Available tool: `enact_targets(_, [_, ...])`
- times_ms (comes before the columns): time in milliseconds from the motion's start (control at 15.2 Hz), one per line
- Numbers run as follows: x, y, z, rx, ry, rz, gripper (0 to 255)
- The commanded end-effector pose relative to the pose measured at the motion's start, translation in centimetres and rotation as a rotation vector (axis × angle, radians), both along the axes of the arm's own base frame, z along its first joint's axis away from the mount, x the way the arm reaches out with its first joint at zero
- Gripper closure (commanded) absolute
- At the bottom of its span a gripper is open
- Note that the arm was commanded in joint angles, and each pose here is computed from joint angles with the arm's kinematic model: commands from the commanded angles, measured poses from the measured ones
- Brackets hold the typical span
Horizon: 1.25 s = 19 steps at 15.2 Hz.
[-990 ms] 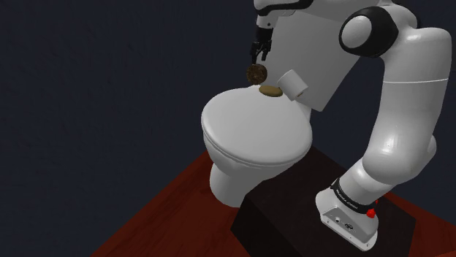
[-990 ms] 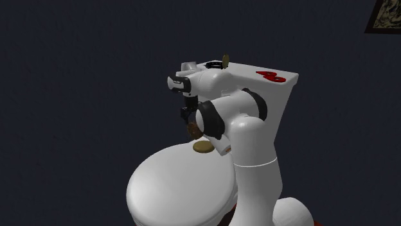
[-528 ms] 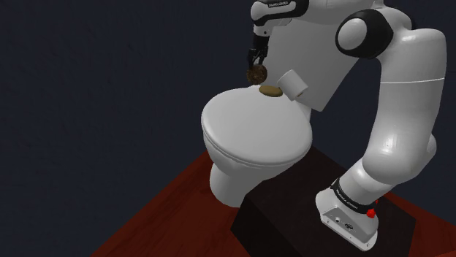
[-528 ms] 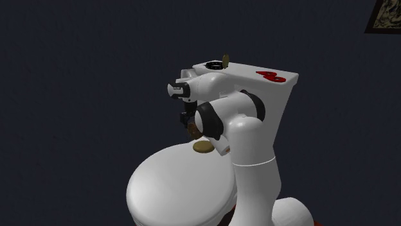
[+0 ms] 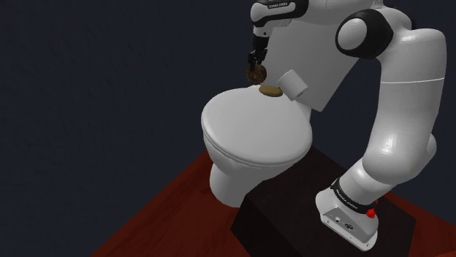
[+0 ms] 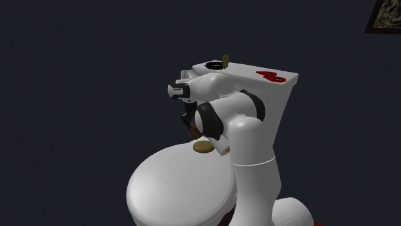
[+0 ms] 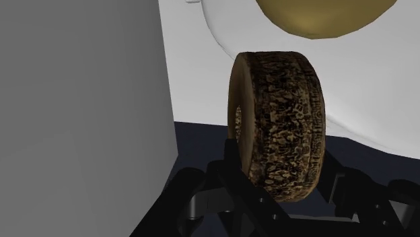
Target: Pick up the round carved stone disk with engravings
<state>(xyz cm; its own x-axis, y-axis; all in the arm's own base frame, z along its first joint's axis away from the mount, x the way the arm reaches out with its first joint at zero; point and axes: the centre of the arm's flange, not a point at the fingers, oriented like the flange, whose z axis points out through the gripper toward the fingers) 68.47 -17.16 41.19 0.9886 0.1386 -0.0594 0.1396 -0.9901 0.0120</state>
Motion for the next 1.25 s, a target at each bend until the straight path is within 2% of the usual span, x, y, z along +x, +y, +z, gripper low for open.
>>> enact_targets(0, [-0.3, -0.8, -1.0, 0.003, 0.021, -0.015, 255])
enact_targets(1056, [-0.4, -1.1, 7.2, 0.003, 0.021, -0.014, 255])
enact_targets(1188, [-0.4, -1.1, 7.2, 0.003, 0.021, -0.014, 255])
